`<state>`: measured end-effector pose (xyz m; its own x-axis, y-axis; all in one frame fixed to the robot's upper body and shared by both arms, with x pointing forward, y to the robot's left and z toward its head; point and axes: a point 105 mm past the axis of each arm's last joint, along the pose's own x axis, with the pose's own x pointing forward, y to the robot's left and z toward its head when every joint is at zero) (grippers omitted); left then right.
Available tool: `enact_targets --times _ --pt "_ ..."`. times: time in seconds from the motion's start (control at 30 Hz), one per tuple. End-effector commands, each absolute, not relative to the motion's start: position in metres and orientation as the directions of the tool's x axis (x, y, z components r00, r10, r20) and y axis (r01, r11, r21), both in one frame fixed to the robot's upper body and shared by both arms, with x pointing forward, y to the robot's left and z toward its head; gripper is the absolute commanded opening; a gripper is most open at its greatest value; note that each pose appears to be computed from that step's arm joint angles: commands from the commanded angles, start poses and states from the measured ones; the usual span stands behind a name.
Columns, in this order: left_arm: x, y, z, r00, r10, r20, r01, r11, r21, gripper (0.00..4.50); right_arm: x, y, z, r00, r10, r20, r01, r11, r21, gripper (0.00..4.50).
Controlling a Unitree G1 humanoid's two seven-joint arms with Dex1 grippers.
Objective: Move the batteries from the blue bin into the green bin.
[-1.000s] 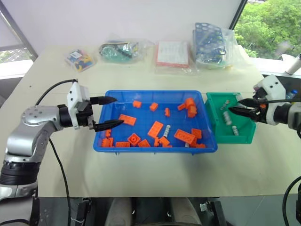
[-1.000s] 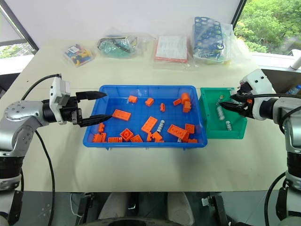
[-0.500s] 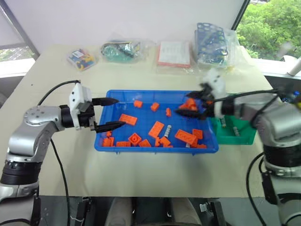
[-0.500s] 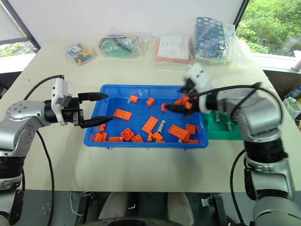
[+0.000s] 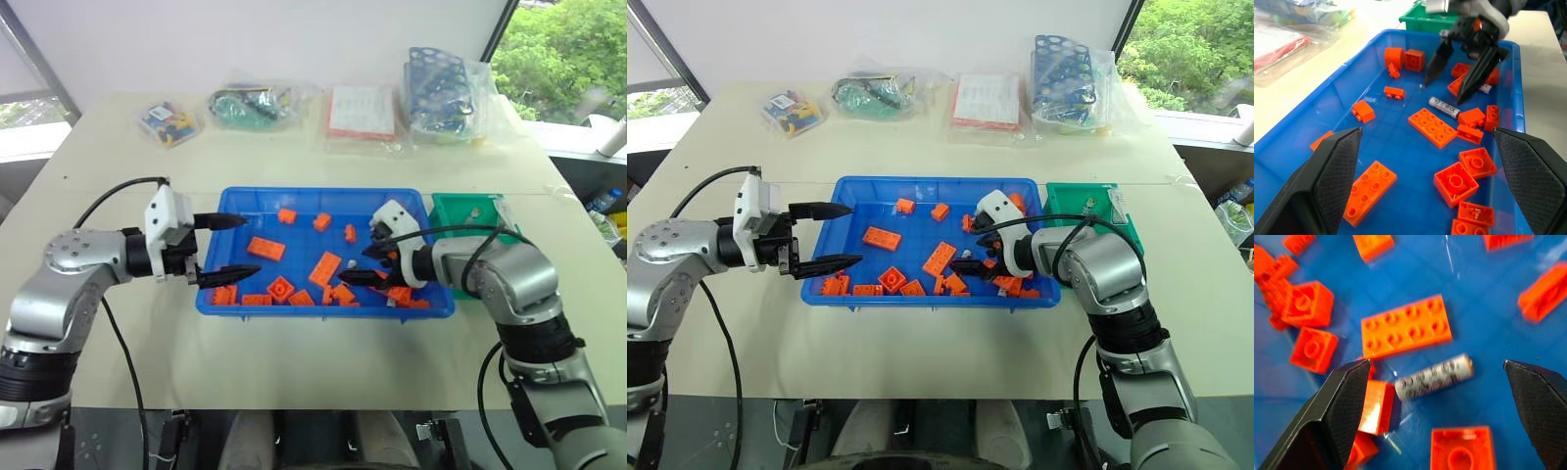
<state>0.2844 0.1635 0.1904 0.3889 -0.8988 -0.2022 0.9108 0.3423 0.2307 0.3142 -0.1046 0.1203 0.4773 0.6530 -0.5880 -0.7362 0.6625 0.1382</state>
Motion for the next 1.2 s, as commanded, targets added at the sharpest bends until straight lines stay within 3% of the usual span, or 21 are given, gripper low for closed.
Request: enact_targets --times 0.03,0.43,0.7,1.0,1.2 --pt "0.282 0.165 0.205 0.401 -0.898 -0.178 0.896 0.344 0.281 4.5 0.31 -0.101 0.126 0.484 0.67 -0.563 -0.751 0.648 0.126 4.47" --pt "0.286 0.164 0.21 0.405 -0.899 -0.168 0.891 0.347 0.292 4.5 0.329 -0.119 0.118 0.536 0.608 -0.586 -0.823 0.529 -0.204 4.47" --pt "0.287 0.166 0.212 0.415 -0.896 -0.16 0.885 0.357 0.298 4.5 0.334 -0.122 0.119 0.512 0.627 -0.586 -0.847 0.482 -0.224 4.47" --pt "0.287 0.168 0.212 0.428 -0.89 -0.159 0.878 0.368 0.306 4.5 0.321 -0.093 0.128 0.444 0.715 -0.54 -0.882 0.454 -0.124 4.47" --pt "0.288 0.167 0.213 0.428 -0.89 -0.157 0.877 0.368 0.309 4.5 0.332 -0.09 0.119 0.483 0.68 -0.551 -0.858 0.494 -0.142 4.47"
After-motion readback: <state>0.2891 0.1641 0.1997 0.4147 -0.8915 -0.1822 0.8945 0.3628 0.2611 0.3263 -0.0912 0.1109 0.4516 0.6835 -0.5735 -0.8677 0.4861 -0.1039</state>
